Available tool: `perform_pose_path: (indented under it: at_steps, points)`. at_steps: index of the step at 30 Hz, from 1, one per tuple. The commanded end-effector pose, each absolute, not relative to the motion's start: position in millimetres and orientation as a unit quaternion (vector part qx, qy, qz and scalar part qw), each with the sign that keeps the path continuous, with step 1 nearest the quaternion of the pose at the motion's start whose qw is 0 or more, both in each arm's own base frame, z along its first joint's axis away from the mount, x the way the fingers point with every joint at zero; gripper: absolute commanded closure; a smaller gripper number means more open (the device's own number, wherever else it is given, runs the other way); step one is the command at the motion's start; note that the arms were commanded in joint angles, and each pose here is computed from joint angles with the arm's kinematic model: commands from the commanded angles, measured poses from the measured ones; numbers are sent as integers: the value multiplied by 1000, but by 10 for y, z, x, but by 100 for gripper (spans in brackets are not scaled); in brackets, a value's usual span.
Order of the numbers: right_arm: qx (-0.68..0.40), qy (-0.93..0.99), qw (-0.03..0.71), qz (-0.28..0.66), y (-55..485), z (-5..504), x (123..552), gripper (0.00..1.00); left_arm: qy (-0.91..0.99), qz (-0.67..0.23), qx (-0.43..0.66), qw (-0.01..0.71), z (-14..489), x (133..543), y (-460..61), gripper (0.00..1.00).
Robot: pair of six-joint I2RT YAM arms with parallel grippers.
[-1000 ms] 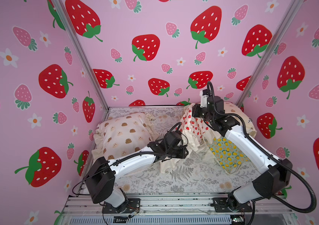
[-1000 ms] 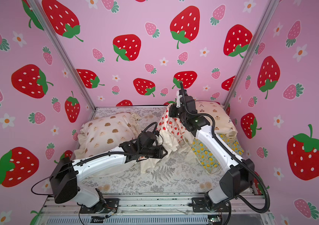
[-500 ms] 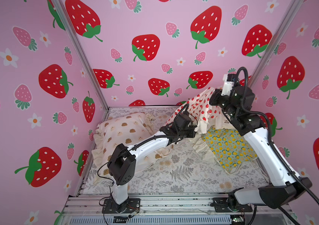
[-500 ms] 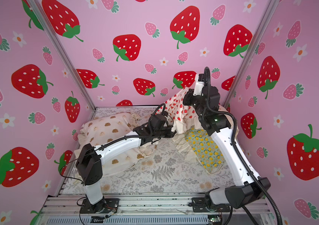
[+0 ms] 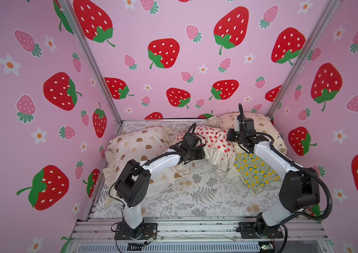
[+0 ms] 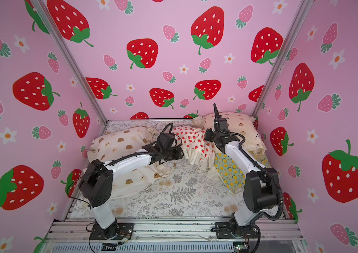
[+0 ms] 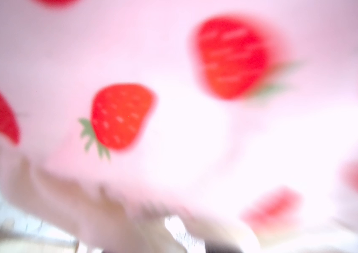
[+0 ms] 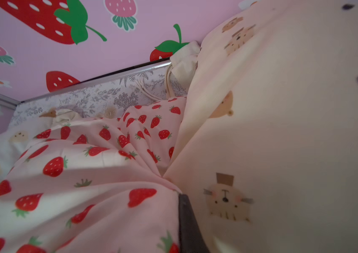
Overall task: Zip up pillowcases
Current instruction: Adjust the pillowcase at the center of the board.
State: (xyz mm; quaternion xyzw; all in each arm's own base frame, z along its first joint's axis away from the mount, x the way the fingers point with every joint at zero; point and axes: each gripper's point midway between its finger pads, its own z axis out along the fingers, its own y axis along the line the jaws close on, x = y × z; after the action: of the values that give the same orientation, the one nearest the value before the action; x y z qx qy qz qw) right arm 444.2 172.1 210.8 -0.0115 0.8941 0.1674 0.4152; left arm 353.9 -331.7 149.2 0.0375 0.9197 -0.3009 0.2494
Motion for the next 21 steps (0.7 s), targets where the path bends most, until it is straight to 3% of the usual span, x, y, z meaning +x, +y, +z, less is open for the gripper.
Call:
perform_pose_path:
  at_steps: [1, 13, 16, 21]
  points:
    - [-41, 876, 452, 161, 1743, 2476, 4289, 81, 890, -354, 48, 283, 2039, 3260, -3244, 49]
    - [-67, 886, 450, 83, 1529, 2827, 3469, 19, 914, -217, -64, 338, 2211, 2734, -1846, 42]
    - [-68, 893, 439, 68, 1481, 2911, 3300, 13, 918, -178, -106, 338, 2182, 2617, -1439, 40]
    - [-117, 892, 429, 83, 1837, 2998, 3034, 6, 913, -114, -186, 345, 2167, 2456, -748, 35]
